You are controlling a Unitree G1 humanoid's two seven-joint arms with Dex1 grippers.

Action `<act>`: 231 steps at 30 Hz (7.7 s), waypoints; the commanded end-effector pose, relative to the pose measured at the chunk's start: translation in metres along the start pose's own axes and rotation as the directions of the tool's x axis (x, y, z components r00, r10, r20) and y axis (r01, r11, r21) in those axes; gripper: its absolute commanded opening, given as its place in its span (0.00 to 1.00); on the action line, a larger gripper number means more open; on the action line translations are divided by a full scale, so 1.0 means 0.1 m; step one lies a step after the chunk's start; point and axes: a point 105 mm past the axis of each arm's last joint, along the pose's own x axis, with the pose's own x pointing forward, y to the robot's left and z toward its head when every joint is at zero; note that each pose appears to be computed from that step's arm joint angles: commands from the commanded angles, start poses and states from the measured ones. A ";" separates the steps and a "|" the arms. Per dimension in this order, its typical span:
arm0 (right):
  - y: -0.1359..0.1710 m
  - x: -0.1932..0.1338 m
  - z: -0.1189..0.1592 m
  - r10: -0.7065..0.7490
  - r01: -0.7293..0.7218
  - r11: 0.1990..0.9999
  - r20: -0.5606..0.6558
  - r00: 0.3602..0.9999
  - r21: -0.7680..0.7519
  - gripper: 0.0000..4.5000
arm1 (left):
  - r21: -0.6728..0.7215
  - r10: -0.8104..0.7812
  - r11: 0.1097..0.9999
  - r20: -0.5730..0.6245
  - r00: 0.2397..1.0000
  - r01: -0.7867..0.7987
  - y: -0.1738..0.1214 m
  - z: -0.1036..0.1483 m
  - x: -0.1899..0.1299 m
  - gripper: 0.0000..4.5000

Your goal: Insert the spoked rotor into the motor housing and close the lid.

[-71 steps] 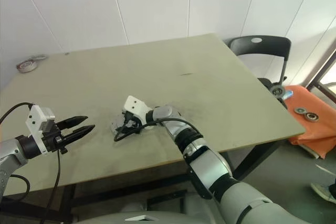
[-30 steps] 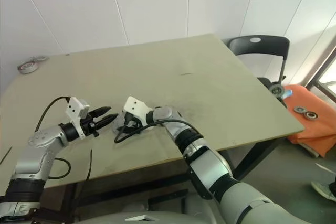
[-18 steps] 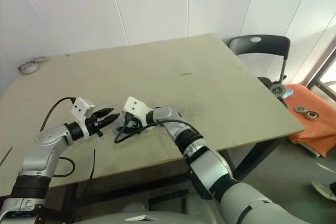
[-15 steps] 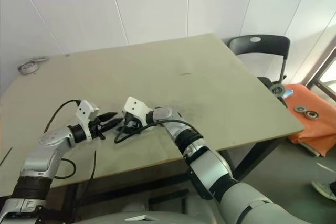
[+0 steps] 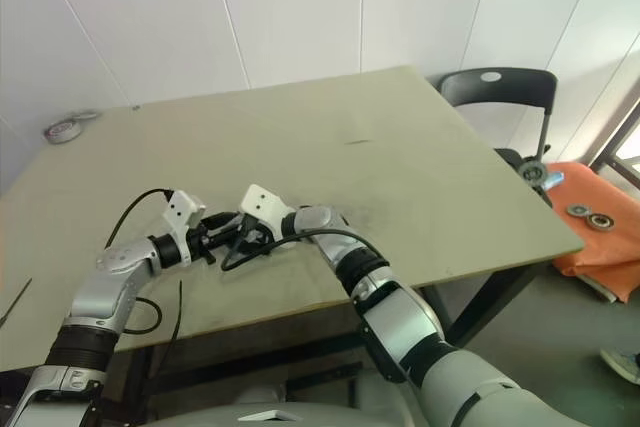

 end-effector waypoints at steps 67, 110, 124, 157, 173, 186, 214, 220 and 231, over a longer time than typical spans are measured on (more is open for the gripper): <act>-0.08 -0.18 -0.36 0.079 -0.053 0.987 -0.170 0.982 0.153 0.73 | -0.023 -0.123 0.992 -0.272 0.955 0.121 -0.21 -0.50 -0.11 0.42; 0.02 -0.11 -0.30 0.131 -0.115 0.988 -0.175 0.976 0.101 1.00 | -0.017 -0.086 0.996 0.093 0.992 0.088 -0.07 0.53 -0.40 0.41; 0.03 -0.08 -0.30 0.124 -0.112 0.991 -0.185 0.975 0.071 0.73 | -0.004 0.112 0.994 0.149 0.982 -0.113 0.36 0.80 -0.89 0.41; 0.06 -0.07 -0.41 0.115 -0.111 0.993 -0.234 0.966 0.031 0.73 | -0.043 0.078 0.996 0.068 0.995 -0.075 0.05 0.47 -0.85 0.41; 0.05 -0.09 -0.43 0.111 -0.105 0.994 -0.235 0.966 0.035 0.73 | -0.065 0.011 0.998 0.035 0.999 -0.008 -0.06 0.23 -0.17 0.41; 0.03 -0.10 -0.43 0.104 -0.098 0.995 -0.236 0.966 0.035 0.73 | -0.076 0.010 0.997 0.019 1.000 -0.008 -0.06 0.18 -0.19 0.00; 0.01 -0.10 -0.44 0.081 -0.073 0.997 -0.235 0.969 0.040 0.73 | -0.029 -0.023 0.999 -0.270 0.963 0.016 -0.15 -0.56 -0.10 0.00; 0.01 -0.10 -0.44 0.081 -0.074 0.997 -0.237 0.968 0.038 0.73 | -0.048 -0.037 0.999 -0.239 0.970 0.026 -0.17 -0.51 -0.10 0.00; 0.01 -0.10 -0.41 0.089 -0.081 0.996 -0.223 0.971 0.045 0.73 | -0.048 -0.040 0.998 -0.229 0.973 0.030 -0.18 -0.48 -0.11 0.00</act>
